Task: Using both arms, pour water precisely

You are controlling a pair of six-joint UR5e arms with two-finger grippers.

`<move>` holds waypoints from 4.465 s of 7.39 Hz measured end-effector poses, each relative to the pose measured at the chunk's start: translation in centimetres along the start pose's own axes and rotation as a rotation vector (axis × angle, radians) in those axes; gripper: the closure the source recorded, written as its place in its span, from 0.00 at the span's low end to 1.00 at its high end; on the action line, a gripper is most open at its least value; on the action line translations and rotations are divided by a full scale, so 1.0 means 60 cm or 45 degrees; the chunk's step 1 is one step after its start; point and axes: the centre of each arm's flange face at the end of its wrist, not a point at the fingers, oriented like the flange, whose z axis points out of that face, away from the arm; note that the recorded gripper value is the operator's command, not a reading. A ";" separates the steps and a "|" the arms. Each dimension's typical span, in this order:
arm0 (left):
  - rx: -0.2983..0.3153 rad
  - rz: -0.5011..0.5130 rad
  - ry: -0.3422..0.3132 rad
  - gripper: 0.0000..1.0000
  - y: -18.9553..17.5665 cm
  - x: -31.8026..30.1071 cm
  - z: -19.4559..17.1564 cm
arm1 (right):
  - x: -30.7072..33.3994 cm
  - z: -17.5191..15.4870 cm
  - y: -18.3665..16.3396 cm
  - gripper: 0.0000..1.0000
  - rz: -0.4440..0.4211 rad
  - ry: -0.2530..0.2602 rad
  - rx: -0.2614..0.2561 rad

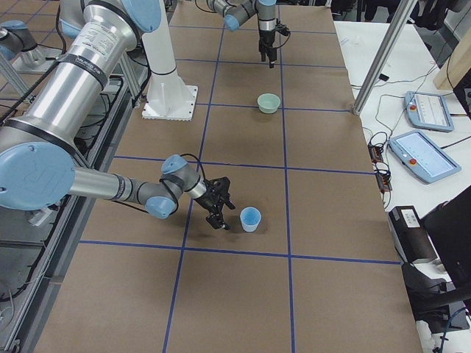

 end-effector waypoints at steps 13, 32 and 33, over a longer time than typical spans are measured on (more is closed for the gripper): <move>-0.002 -0.005 -0.009 0.00 -0.001 -0.004 0.006 | -0.039 0.090 0.021 0.01 -0.026 0.026 0.115; -0.003 -0.007 -0.021 0.00 -0.005 -0.009 0.013 | -0.057 0.135 -0.004 0.02 0.033 0.070 0.275; -0.003 -0.007 -0.021 0.00 -0.005 -0.009 0.013 | -0.057 0.138 -0.005 0.02 0.032 0.073 0.277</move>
